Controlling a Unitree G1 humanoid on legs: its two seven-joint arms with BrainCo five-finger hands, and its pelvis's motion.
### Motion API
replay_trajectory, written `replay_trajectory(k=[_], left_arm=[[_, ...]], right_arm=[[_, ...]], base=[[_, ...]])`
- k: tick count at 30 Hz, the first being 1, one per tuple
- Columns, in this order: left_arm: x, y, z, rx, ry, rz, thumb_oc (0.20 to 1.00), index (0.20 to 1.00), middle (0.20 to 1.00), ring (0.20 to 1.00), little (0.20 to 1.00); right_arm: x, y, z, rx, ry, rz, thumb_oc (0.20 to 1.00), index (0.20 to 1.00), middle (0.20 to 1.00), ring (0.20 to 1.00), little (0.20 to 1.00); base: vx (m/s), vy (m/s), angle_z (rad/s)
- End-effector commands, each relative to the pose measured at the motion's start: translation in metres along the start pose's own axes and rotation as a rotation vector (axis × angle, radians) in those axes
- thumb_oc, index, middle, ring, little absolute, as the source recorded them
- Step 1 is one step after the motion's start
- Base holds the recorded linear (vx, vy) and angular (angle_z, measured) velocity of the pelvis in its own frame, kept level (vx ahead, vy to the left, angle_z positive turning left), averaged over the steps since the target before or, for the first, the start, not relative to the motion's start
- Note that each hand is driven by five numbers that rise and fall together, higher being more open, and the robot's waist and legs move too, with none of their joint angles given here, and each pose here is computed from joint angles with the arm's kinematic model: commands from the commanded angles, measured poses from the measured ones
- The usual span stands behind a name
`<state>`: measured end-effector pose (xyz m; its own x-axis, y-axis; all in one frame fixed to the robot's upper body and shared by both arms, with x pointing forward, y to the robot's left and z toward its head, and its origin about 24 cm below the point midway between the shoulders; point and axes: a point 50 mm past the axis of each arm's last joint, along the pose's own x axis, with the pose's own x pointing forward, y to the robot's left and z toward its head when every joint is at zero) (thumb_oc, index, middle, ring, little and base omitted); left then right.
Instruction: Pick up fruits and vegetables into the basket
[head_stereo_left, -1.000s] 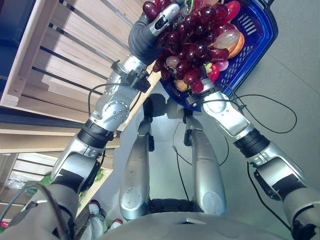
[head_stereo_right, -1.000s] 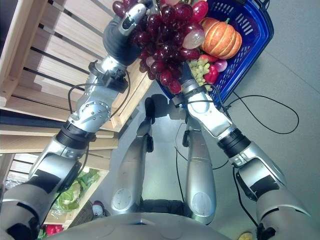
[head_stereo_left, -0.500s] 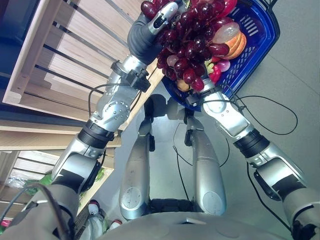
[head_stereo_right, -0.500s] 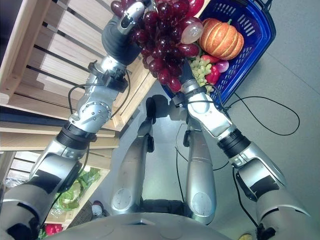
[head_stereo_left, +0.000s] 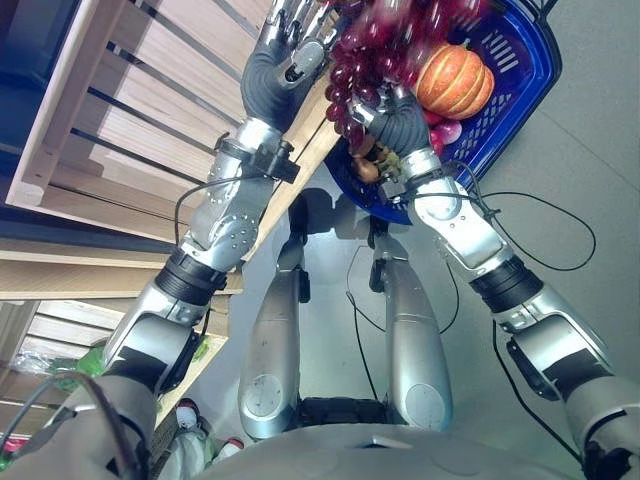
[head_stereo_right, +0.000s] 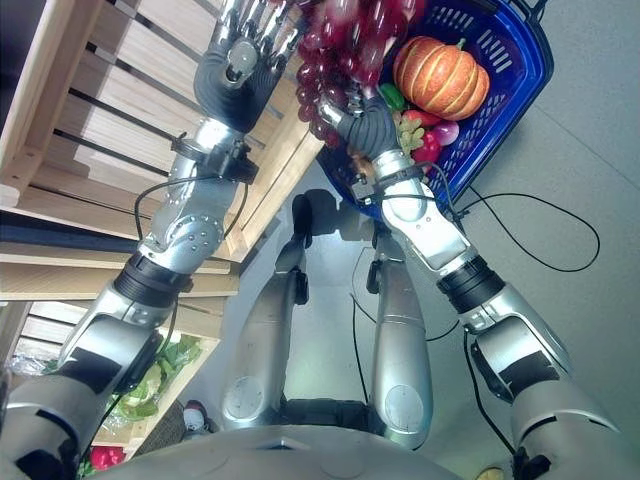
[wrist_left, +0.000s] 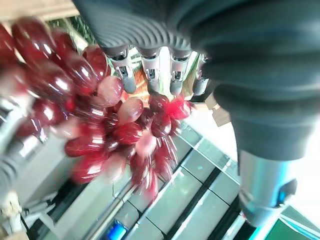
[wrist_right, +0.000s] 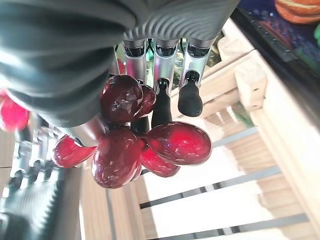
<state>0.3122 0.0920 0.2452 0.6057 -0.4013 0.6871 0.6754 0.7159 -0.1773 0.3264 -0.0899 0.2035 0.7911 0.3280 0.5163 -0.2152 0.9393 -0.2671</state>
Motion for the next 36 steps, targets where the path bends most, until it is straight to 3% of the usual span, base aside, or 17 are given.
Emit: replay_trajectory(k=[1,19,27,36], left_arm=[[0.002,-0.012,0.028,0.041,-0.185,-0.017,1.000,1.000,1.000,1.000,1.000],[-0.009,0.029,0.035,0.186,-0.252,0.300,1.000,1.000,1.000,1.000,1.000],[-0.034,0.067,0.025,0.259,-0.215,0.515,1.000,1.000,1.000,1.000,1.000],[-0.060,0.101,0.013,0.475,-0.106,0.698,1.000,1.000,1.000,1.000,1.000]], right_arm=[[0.007,0.014,0.054,0.098,-0.288,0.016,0.200,0.200,0.200,0.200,0.200],[0.002,-0.001,0.057,0.124,-0.340,-0.093,0.200,0.200,0.200,0.200,0.200],[-0.008,-0.017,0.063,0.134,-0.414,-0.186,0.200,0.200,0.200,0.200,0.200],[-0.017,-0.038,0.058,0.134,-0.420,-0.310,0.200,0.200,0.200,0.200,0.200]], base=[[0.00,0.000,0.00],[0.00,0.000,0.00],[0.00,0.004,0.00],[0.00,0.000,0.00]])
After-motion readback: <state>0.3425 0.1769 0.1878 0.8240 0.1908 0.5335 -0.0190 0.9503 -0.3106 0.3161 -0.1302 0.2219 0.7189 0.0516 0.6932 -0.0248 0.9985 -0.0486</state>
